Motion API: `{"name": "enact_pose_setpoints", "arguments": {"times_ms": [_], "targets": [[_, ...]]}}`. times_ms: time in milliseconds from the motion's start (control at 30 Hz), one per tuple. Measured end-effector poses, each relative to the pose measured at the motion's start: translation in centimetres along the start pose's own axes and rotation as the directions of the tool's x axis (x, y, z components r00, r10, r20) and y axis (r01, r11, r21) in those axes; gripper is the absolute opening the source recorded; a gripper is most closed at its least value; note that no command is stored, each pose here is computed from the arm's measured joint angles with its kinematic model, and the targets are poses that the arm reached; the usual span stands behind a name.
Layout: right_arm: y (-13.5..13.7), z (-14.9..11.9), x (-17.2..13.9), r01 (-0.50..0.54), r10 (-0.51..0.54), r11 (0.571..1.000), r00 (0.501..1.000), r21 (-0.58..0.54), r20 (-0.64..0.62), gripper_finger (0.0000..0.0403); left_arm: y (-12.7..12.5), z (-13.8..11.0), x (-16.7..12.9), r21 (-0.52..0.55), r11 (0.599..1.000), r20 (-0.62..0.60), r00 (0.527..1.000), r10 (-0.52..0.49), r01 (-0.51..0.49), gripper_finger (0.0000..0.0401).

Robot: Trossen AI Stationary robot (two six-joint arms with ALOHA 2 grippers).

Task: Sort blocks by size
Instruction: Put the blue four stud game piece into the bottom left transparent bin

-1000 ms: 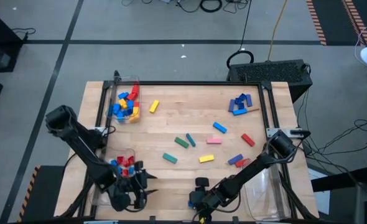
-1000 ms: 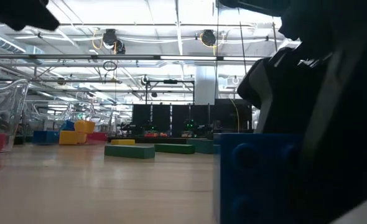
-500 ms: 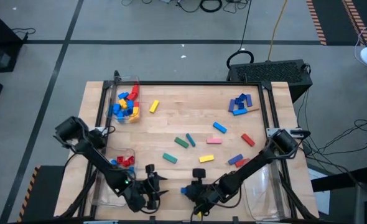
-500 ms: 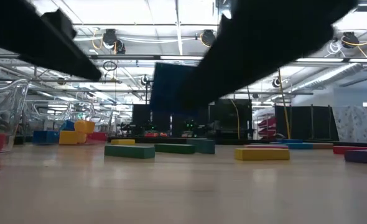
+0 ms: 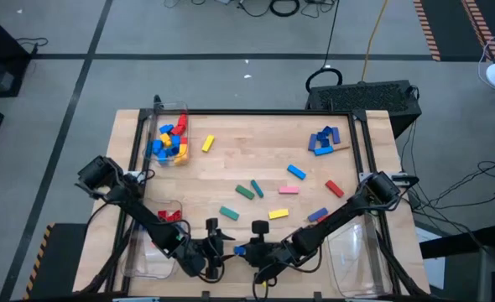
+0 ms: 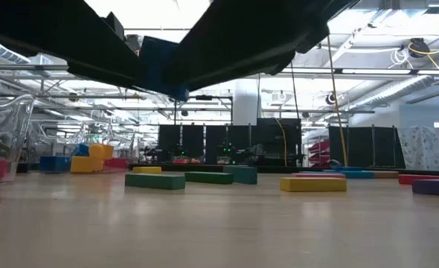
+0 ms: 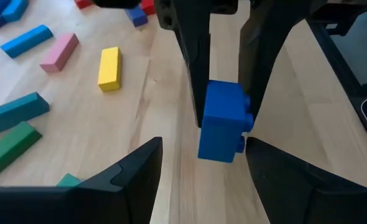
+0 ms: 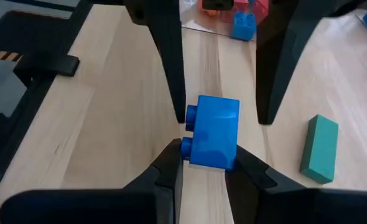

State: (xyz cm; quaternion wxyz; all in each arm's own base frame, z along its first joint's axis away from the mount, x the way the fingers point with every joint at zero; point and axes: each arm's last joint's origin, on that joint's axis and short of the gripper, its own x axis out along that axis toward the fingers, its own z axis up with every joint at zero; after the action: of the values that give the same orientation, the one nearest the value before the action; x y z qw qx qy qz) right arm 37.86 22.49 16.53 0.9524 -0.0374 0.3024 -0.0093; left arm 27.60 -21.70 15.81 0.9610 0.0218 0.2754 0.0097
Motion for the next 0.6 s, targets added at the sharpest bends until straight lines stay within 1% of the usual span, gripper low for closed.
{"name": "enact_pose_setpoints", "arguments": {"times_ms": [300, 433, 500, 600], "targets": [[-0.58, 0.29, 0.32, 0.009, -0.009, 1.0, 1.0, -0.015, 0.01, 0.0072, 0.69, 0.32, 0.52, -0.018, 1.0, -0.004, 1.0, 0.003, -0.003, 0.0233], [-0.58, 0.38, 0.35, 0.004, -0.004, 1.0, 1.0, -0.031, 0.019, 0.0072, 0.85, 0.4, 0.71, -0.006, 1.0, -0.016, 1.0, -0.027, 0.027, 0.0232], [-0.58, 0.39, 0.36, 0.004, -0.003, 1.0, 1.0, -0.03, 0.021, 0.0072, 0.87, 0.45, 0.73, -0.004, 1.0, -0.014, 0.999, -0.03, 0.03, 0.0225], [-0.57, 0.41, 0.36, 0.004, -0.004, 1.0, 1.0, -0.029, 0.023, 0.0075, 0.83, 0.51, 0.72, 0.001, 0.999, -0.009, 0.999, -0.033, 0.033, 0.0201]]}}
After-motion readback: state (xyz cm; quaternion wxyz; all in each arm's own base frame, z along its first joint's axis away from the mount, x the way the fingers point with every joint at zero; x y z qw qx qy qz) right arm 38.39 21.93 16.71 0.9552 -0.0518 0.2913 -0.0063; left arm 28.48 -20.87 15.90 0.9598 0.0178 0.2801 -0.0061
